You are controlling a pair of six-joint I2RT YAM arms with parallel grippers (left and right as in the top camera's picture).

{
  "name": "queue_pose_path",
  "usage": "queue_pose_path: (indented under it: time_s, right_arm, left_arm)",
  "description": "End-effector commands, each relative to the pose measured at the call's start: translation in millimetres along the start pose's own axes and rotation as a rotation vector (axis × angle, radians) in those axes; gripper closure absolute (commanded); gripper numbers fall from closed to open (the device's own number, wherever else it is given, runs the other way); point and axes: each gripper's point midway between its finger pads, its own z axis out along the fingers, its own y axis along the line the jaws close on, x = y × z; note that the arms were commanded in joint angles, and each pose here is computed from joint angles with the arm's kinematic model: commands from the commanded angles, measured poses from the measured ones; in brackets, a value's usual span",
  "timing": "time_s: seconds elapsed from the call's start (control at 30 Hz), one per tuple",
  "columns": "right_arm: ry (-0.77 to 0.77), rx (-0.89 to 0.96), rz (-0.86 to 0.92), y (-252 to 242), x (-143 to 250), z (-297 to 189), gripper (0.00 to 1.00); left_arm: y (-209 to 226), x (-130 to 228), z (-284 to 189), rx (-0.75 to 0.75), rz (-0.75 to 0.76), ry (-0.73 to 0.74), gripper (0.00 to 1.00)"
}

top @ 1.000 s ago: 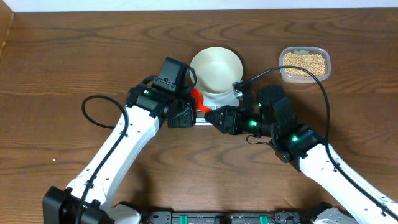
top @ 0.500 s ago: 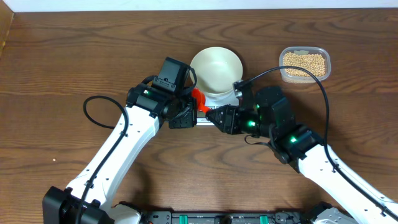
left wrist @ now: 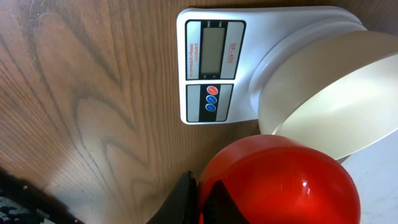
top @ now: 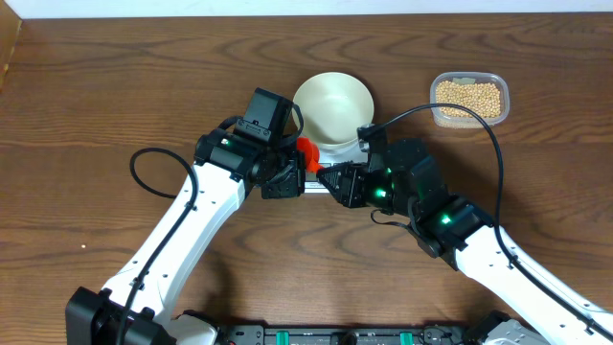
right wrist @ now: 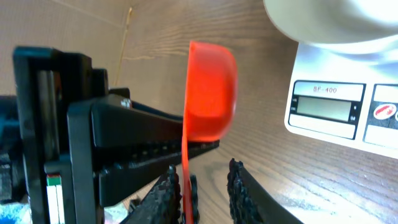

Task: Scoop item into bowl and weigh 50g on scale
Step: 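Grasp the red scoop with the right gripper beside the left gripper, then open the left gripper and pull the scoop right with the right gripper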

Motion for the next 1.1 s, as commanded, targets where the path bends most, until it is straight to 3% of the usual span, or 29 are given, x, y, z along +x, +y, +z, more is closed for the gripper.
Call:
queue_pose_path:
  time_s: [0.0,0.8,0.93,1.07]
  right_arm:
    - [-0.037,-0.007,-0.015,7.5,-9.7,-0.4,0.75]
    - [-0.041,-0.038,-0.025,14.5,-11.8,-0.6,0.87]
    - [-0.041,-0.039,-0.025,14.7,-11.7,-0.6,0.97]
    - [-0.041,-0.039,-0.025,14.6,-11.8,-0.6,0.99]
  left_arm:
    - [0.1,0.5,1.8,-0.007,-0.009,-0.001,0.93]
    - [-0.8,0.7,1.8,-0.004,-0.009,0.000,0.93]
    - [-1.1,0.5,1.7,-0.003,-0.009,-0.001,0.93]
    - [-1.0,0.5,1.7,-0.003,-0.009,-0.001,0.93]
